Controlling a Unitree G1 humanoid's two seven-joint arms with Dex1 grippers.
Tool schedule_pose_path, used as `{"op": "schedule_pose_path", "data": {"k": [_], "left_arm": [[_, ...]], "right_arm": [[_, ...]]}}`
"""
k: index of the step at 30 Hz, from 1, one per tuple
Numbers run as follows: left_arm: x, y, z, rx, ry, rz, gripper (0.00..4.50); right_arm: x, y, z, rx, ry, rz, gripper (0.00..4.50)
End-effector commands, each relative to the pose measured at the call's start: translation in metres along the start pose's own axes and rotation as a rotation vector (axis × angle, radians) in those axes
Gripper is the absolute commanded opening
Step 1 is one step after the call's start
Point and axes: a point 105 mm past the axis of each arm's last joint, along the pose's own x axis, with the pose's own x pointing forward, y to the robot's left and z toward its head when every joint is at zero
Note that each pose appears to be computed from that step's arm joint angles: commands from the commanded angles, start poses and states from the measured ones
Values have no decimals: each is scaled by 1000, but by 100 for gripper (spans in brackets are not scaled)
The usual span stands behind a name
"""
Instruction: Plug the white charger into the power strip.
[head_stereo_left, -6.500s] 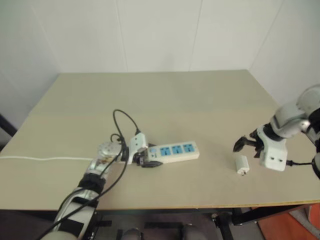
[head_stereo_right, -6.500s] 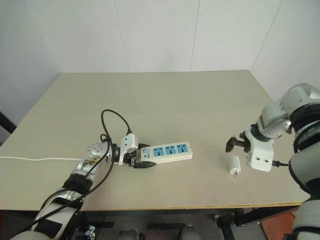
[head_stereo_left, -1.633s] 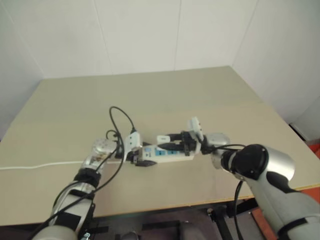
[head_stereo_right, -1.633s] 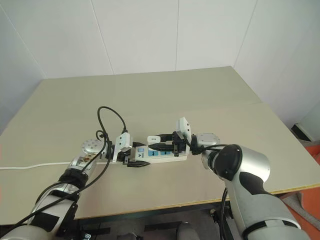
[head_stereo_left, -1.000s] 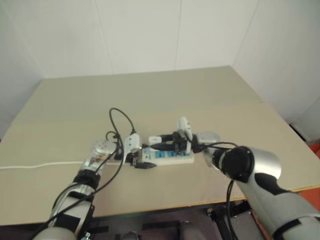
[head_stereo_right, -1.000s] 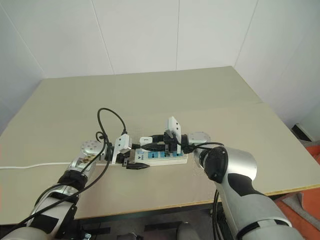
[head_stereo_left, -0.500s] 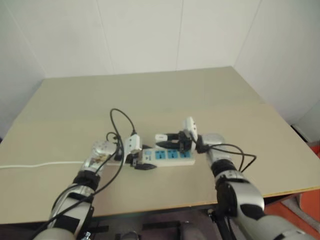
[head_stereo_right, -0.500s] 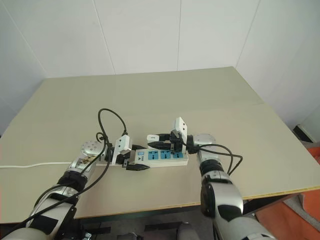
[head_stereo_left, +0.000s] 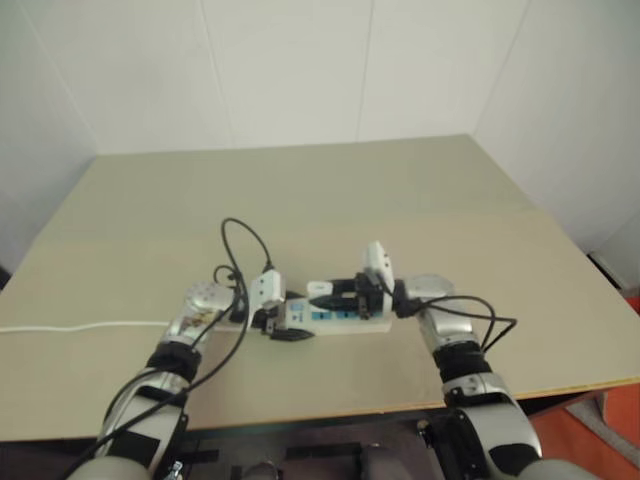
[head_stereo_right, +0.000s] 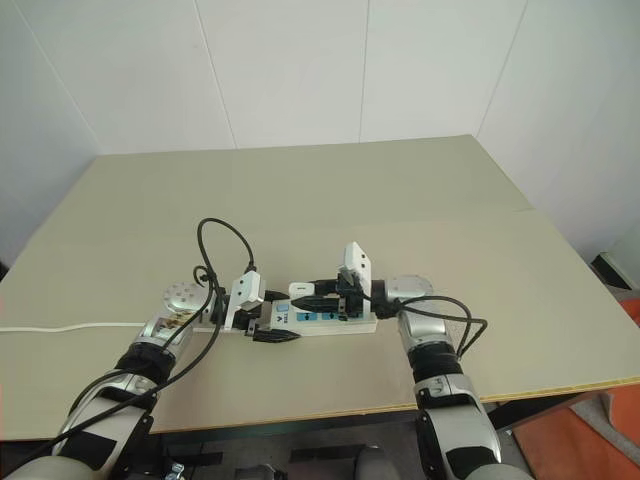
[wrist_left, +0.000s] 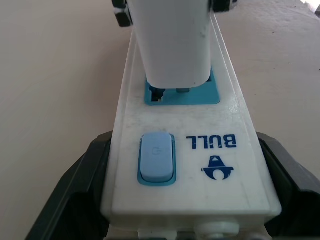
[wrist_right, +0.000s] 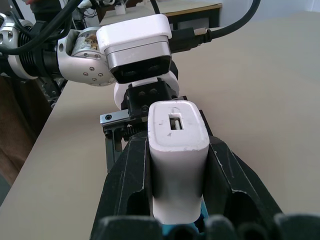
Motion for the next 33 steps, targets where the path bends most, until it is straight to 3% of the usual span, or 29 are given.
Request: {"op": "schedule_pose_path", "data": {"k": [1,14,33], "left_arm": [[-2,-4,-9,-12,44,-15,332],[0,-4,-8,-10,41,-19,332],[-1,-3,-9,-8,46,-16,332]], "right_arm": [[1,-7,12,-26,-29,-35,110],[-4,-12,6,-25,-9,-84,110],[-3,3,-6,-18,27,-25,110]]}}
